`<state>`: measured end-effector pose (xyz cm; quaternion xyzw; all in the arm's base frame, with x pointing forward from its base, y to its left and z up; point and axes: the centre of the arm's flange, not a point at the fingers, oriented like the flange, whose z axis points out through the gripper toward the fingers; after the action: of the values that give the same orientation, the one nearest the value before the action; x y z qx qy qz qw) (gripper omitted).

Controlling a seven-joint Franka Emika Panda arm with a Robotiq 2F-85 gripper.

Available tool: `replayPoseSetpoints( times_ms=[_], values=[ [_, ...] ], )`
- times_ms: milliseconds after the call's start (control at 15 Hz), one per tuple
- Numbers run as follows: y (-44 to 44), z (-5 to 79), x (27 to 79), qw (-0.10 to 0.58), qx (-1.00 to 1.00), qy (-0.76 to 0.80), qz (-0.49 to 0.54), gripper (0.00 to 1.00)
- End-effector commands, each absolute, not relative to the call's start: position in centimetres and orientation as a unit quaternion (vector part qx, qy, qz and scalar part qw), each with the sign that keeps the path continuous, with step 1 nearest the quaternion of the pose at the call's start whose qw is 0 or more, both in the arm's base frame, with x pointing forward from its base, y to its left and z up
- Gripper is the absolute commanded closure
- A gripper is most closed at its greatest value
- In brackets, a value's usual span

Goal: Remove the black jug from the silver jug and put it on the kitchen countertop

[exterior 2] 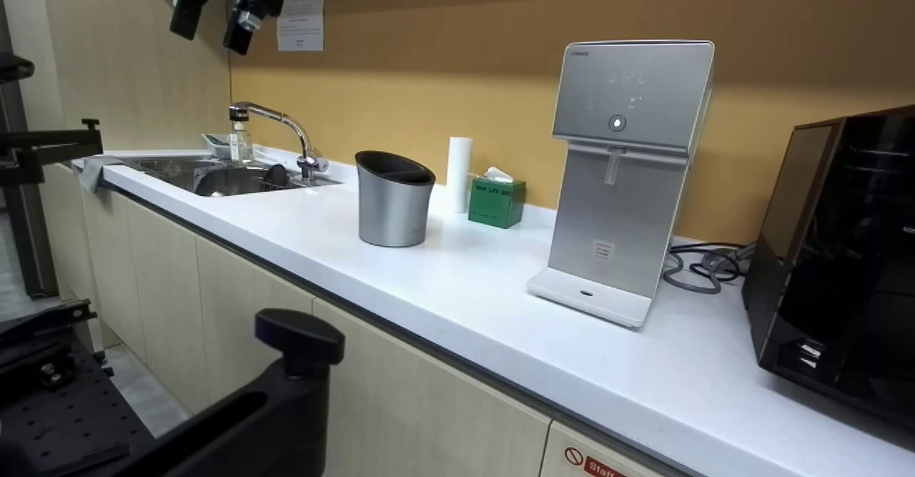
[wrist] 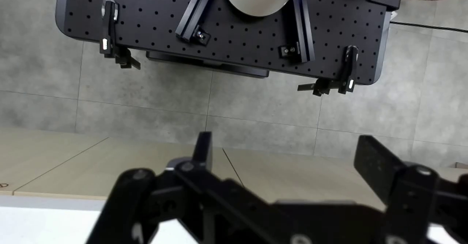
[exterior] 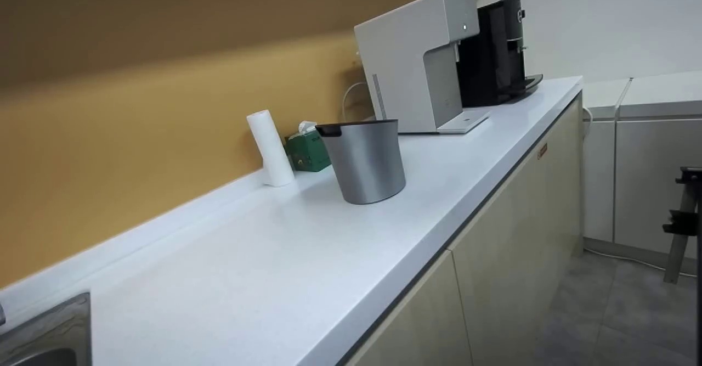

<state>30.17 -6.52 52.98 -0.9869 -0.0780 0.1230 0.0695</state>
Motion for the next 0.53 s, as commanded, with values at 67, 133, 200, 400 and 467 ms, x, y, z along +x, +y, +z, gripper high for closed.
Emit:
replayPoseSetpoints(
  times_ms=[67,133,200,400,467],
  values=[
    [-6.5,53.0,30.2,0.070,-0.987,-0.078,0.123,0.00],
    [-6.5,53.0,30.2,0.070,-0.987,-0.078,0.123,0.00],
    [-6.2,52.9,30.3,0.072,-0.988,-0.077,0.113,0.00],
    [-4.9,52.0,32.5,0.089,-0.988,-0.080,0.094,0.00],
    [-4.2,51.4,33.9,0.095,-0.987,-0.086,0.098,0.00]
  ],
)
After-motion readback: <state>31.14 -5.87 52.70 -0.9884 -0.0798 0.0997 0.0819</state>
